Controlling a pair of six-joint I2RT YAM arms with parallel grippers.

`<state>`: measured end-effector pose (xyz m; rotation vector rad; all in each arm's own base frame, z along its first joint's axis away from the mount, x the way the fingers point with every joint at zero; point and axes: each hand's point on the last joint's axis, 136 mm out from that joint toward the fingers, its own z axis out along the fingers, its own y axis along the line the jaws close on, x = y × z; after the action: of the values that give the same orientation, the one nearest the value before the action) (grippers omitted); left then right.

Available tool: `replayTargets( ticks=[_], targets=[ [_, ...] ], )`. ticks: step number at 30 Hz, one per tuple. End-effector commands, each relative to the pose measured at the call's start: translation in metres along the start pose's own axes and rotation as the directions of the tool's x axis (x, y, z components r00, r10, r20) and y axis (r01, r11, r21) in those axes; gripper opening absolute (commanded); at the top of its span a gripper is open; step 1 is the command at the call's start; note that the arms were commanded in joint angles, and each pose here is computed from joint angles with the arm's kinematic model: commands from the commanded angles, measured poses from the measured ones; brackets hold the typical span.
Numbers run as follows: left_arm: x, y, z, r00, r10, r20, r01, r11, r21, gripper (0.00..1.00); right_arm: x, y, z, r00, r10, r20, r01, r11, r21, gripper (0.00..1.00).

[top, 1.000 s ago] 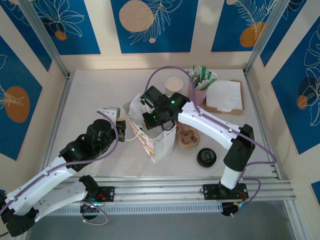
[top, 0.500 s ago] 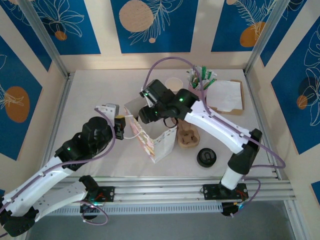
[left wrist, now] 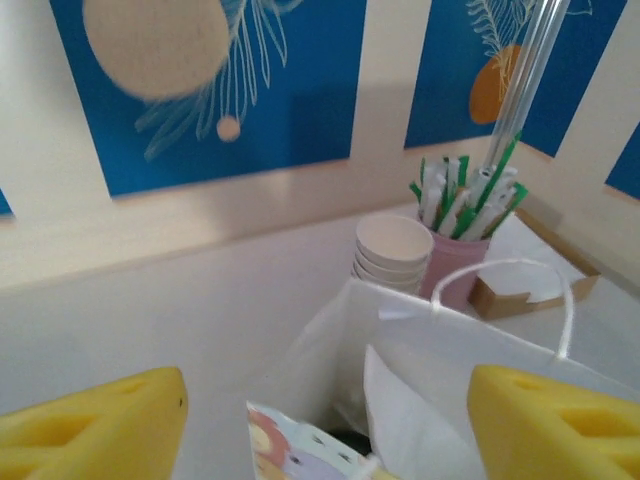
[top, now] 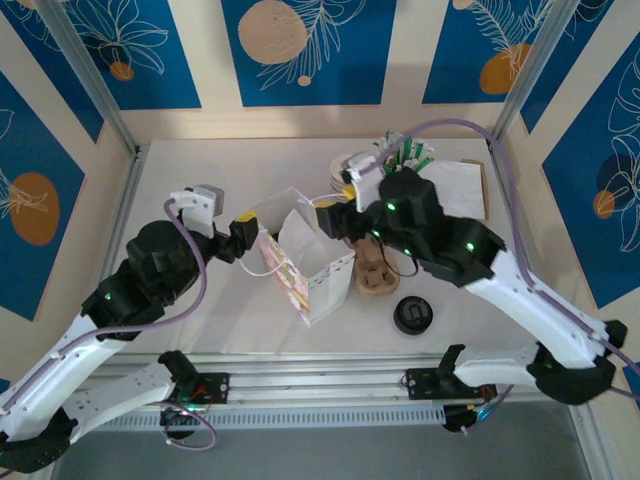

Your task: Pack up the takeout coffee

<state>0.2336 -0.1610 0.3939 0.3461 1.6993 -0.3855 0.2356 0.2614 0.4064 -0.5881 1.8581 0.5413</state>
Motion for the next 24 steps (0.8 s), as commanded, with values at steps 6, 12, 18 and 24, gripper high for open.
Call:
replayTargets(
  ticks=[6,12,18,24],
  targets=[
    [-0.035,0.055,-0.002,0.973,0.185,0.136,-0.124,0.922,-0.367,1.00,-0.005,-0.095,-0.055,0.945,-0.144,0.295,0.042,0.944,0.327,0.78],
    [-0.001,0.115,0.027,0.992,0.034,0.123,0.032,0.866,-0.499,1.00,0.069,-0.175,-0.047,0.966,-0.122,0.228,0.001,0.883,0.470,0.82],
    [0.076,0.196,0.048,0.983,-0.178,0.044,0.159,0.713,-0.682,1.00,0.154,-0.241,-0.016,0.983,0.050,0.177,-0.139,0.831,0.539,0.84],
    [0.154,0.222,0.071,0.980,-0.160,-0.115,0.018,0.656,-0.754,1.00,0.224,-0.290,0.010,0.960,0.253,0.116,-0.272,0.767,0.581,0.85]
  ],
)
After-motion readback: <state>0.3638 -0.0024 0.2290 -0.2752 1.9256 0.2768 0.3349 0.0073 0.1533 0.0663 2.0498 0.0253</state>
